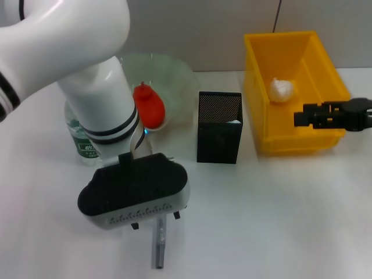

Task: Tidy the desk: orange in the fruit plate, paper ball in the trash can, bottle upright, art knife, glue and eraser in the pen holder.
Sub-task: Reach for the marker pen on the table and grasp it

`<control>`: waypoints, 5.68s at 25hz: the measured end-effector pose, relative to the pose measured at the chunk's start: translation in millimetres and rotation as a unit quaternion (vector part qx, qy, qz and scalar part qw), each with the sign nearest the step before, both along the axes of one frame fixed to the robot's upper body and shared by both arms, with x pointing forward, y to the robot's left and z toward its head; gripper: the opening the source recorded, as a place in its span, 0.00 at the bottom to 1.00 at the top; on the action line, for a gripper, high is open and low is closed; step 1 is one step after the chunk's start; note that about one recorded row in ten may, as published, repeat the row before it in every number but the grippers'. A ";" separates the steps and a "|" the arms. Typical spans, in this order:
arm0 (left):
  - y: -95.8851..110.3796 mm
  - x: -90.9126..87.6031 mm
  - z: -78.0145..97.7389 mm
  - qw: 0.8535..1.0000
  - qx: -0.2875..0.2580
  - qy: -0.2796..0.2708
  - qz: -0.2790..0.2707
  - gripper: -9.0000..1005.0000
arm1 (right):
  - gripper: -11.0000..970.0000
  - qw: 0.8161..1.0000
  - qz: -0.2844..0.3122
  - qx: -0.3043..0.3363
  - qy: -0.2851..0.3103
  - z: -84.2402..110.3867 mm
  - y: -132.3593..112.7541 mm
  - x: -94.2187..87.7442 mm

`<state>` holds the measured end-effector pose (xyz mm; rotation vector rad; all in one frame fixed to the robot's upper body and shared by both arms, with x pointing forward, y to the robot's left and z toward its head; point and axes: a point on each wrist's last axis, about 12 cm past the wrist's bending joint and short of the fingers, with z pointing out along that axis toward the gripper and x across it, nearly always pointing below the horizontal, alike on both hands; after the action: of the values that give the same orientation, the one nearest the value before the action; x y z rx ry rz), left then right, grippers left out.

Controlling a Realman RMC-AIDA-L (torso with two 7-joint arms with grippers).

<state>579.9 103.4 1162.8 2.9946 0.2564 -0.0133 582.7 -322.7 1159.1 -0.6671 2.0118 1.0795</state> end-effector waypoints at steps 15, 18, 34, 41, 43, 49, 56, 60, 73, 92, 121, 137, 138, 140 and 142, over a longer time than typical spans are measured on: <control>-3.3 -8.7 -8.5 0.999 0.022 0.017 -0.041 0.72 | 0.72 0.999 -0.039 0.011 0.008 11.6 -7.7 11.5; -6.0 -7.7 -9.2 0.999 0.027 0.019 -0.041 0.72 | 0.72 0.999 -0.041 0.009 0.006 12.0 -6.9 13.3; -16.3 0.4 -15.1 0.999 0.029 -0.004 -0.046 0.72 | 0.72 1.000 -0.026 -0.005 0.002 18.3 2.7 21.4; -16.3 -0.6 -19.6 0.998 0.035 -0.006 -0.049 0.72 | 0.72 1.000 -0.022 -0.006 0.006 17.3 3.8 20.4; -16.7 -0.9 -20.7 0.998 0.037 -0.007 -0.050 0.72 | 0.72 1.000 -0.022 -0.007 0.010 14.9 4.0 19.1; -19.0 -0.6 -22.7 0.998 0.041 -0.007 -0.053 0.63 | 0.72 1.000 -0.021 -0.007 0.008 13.8 5.3 19.4; -20.5 -1.0 -24.2 0.998 0.041 -0.008 -0.056 0.61 | 0.72 1.000 -0.018 -0.008 0.007 14.9 5.8 19.6; -20.2 -1.3 -24.8 0.997 0.042 -0.008 -0.056 0.56 | 0.72 1.000 -0.018 -0.009 0.006 15.1 5.7 19.7; -17.4 -0.6 -29.5 0.998 0.041 -0.009 -0.053 0.53 | 0.72 1.000 -0.015 -0.010 0.002 16.3 7.1 20.8; -18.6 -2.1 -31.0 0.998 0.036 -0.013 -0.055 0.43 | 0.72 0.998 0.042 -0.012 0.045 17.5 5.3 6.4; -17.7 -4.8 -35.4 0.998 0.034 -0.016 -0.057 0.33 | 0.72 0.997 0.048 -0.039 0.045 18.2 12.8 13.5; -18.2 -5.8 -38.6 0.997 0.039 -0.019 -0.062 0.23 | 0.72 0.997 0.047 -0.036 0.044 18.5 12.6 13.3; -18.2 -5.8 -38.7 0.997 0.039 -0.020 -0.062 0.22 | 0.72 0.997 0.047 -0.036 0.044 18.6 12.6 13.4; -18.2 -5.7 -38.7 0.997 0.039 -0.020 -0.062 0.21 | 0.72 0.997 0.047 -0.036 0.043 18.7 12.5 13.5; -18.2 -5.7 -38.7 0.997 0.039 -0.020 -0.062 0.21 | 0.72 0.997 0.046 -0.035 0.043 18.8 12.2 13.4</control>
<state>574.2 85.2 1124.1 3.0795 0.0683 0.0449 596.1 -310.5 1177.9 -0.7676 2.1185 1.1118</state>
